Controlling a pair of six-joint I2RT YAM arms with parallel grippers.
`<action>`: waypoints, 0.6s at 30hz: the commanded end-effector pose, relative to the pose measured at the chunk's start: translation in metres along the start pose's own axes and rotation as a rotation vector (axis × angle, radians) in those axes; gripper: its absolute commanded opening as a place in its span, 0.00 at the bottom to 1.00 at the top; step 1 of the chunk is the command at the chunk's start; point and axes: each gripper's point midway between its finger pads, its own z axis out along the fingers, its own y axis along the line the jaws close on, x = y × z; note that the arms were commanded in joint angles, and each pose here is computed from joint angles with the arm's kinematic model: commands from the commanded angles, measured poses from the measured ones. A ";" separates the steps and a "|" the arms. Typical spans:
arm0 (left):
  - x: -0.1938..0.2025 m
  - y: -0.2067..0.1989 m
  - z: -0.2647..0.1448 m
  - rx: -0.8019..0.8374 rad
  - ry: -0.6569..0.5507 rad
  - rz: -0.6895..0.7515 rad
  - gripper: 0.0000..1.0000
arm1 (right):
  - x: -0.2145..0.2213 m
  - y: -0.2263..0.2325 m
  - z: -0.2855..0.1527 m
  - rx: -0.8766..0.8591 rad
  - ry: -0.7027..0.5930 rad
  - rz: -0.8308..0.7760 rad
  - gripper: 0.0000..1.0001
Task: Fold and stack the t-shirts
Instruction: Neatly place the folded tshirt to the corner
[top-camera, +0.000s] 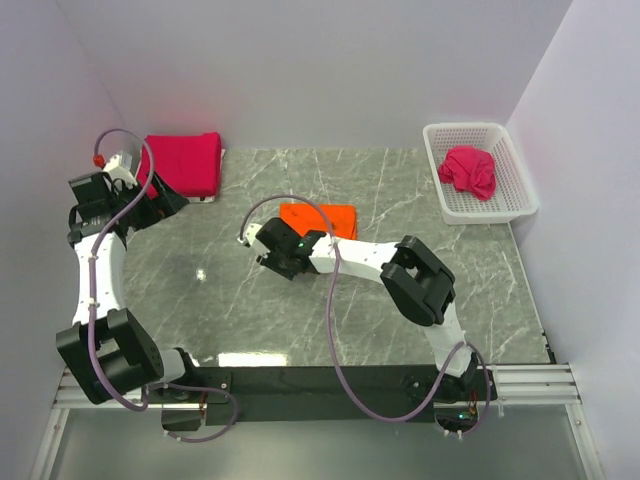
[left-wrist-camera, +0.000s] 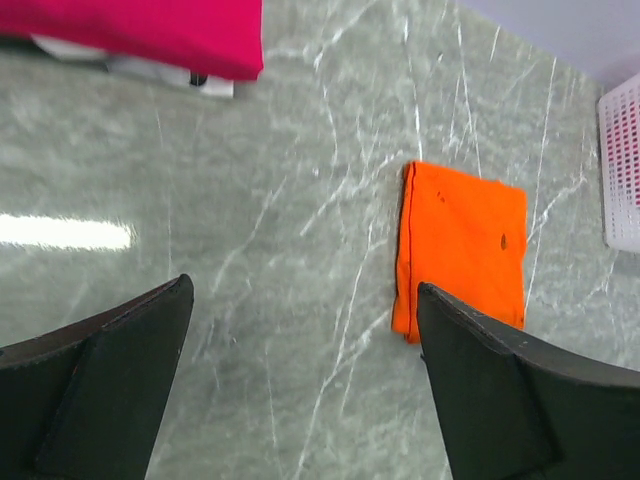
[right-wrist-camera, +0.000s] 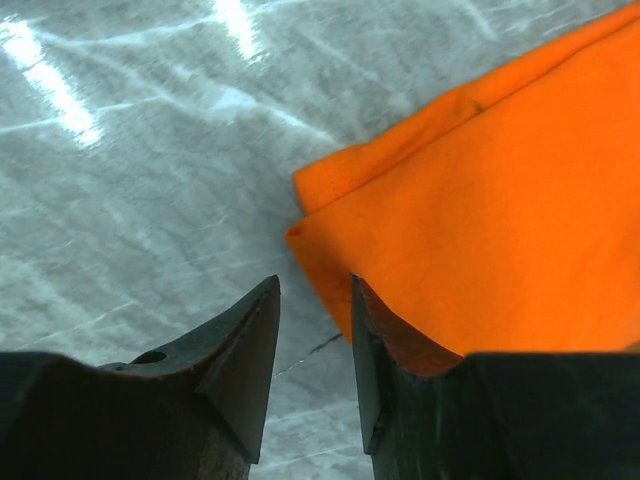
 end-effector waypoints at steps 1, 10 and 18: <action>0.002 -0.005 0.000 0.025 -0.006 -0.022 1.00 | -0.007 -0.010 0.006 0.066 -0.025 -0.034 0.41; 0.048 0.000 0.021 0.111 0.052 -0.177 0.98 | 0.004 -0.005 0.014 0.017 -0.001 -0.019 0.25; 0.067 -0.006 0.029 0.147 0.098 -0.200 0.95 | -0.017 -0.010 -0.010 0.019 -0.065 -0.014 0.42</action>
